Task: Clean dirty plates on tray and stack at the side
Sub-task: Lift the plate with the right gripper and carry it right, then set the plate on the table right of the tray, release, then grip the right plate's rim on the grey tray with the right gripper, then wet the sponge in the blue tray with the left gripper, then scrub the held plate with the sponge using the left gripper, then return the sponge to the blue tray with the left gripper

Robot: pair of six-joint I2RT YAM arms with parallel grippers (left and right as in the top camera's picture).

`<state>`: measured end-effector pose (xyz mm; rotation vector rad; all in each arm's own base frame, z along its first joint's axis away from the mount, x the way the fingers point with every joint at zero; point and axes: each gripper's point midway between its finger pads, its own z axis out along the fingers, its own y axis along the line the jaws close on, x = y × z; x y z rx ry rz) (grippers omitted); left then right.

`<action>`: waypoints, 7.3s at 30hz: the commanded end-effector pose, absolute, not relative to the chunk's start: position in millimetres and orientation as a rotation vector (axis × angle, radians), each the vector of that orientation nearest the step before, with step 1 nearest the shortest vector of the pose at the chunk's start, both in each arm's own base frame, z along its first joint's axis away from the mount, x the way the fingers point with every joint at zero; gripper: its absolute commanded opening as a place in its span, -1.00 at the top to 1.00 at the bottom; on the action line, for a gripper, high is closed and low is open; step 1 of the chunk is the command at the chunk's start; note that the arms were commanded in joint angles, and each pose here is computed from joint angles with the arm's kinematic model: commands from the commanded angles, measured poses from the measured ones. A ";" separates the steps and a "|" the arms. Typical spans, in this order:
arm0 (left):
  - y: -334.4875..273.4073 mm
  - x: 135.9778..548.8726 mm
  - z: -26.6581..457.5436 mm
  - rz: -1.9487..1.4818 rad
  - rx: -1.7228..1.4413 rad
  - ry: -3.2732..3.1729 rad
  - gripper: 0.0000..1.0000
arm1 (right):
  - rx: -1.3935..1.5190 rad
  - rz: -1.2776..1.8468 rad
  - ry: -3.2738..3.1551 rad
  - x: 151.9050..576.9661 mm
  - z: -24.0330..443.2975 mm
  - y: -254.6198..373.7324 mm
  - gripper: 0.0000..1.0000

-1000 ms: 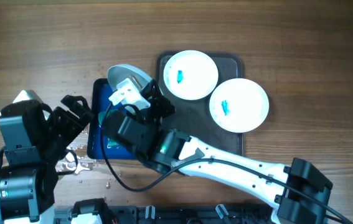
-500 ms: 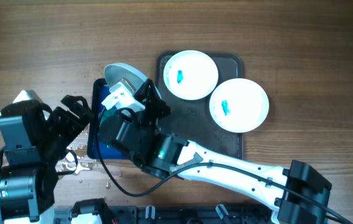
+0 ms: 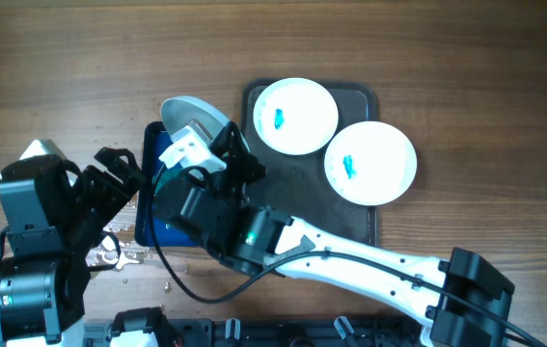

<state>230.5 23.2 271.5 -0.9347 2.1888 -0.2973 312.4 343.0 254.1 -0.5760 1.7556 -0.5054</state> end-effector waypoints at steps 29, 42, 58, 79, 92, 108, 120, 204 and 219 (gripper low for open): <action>22.6 231.0 276.8 -0.309 -0.926 2.179 -1.00 | 1.403 -0.008 2.745 276.0 35.3 -150.8 0.89; 22.6 231.0 276.8 -0.309 -0.925 2.179 -1.00 | 0.637 0.491 2.746 325.0 119.4 -48.8 0.04; 22.6 231.0 276.8 -0.309 -0.925 2.179 -1.00 | 0.460 0.141 2.860 315.5 22.8 1.1 0.86; 21.7 234.1 279.8 -0.323 -0.920 2.164 -1.00 | 0.133 0.447 3.030 246.6 -0.7 143.4 0.88; -11.7 222.6 147.5 -0.171 -0.970 2.767 -0.39 | -0.154 0.363 2.643 295.5 114.6 135.9 0.31; -25.8 258.7 -12.3 0.042 -1.020 3.136 0.92 | -0.094 0.319 2.817 273.5 81.0 127.9 0.26; -27.7 262.4 86.5 -0.098 -0.814 2.984 0.92 | -0.233 0.377 3.010 264.6 12.1 147.9 0.32; -173.6 242.7 43.3 -0.221 -0.634 3.144 0.92 | 0.159 0.198 3.174 249.4 -33.8 128.4 0.91; -15.9 251.1 39.9 0.145 -0.951 2.853 0.92 | 0.105 0.208 3.160 253.4 -32.2 130.1 0.91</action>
